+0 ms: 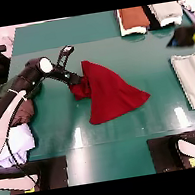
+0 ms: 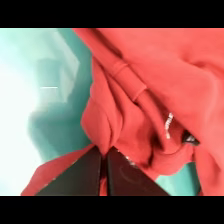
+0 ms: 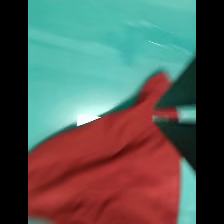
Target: Fold the shirts.
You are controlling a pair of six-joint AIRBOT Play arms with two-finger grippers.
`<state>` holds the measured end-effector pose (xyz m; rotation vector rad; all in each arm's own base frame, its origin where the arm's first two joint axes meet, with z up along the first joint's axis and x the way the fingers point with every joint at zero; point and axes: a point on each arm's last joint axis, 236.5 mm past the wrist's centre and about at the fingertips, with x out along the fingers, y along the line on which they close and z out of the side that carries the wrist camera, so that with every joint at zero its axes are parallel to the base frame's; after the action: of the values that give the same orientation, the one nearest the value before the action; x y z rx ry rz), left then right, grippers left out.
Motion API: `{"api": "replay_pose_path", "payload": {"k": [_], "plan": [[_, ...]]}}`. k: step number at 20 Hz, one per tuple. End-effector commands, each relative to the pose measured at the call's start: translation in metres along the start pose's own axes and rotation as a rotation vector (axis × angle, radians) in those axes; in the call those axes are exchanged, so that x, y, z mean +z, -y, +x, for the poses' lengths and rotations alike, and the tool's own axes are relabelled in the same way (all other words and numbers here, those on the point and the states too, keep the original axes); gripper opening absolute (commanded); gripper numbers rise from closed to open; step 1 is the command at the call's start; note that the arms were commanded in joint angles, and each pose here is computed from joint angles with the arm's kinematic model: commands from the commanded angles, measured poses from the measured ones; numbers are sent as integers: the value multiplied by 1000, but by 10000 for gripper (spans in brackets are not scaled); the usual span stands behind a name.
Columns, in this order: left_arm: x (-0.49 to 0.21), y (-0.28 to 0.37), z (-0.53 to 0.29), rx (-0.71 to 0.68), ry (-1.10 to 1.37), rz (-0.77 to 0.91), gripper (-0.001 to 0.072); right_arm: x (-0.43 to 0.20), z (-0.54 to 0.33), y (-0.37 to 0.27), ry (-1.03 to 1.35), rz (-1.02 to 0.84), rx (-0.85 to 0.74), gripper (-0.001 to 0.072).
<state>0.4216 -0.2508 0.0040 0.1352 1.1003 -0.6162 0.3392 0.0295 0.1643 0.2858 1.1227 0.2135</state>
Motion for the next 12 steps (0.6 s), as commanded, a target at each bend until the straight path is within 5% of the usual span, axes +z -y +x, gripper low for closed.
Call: {"api": "replay_pose_path", "payload": {"k": [1,5,12], "plan": [[4,-8,-8,40,0,31,28,-98,85,64,-212,237,-17,517],[7,-8,-8,40,13,-34,28,-177,158,65,-336,363,83,517],[8,-7,-8,38,21,-100,28,-146,211,34,-263,340,181,437]]}}
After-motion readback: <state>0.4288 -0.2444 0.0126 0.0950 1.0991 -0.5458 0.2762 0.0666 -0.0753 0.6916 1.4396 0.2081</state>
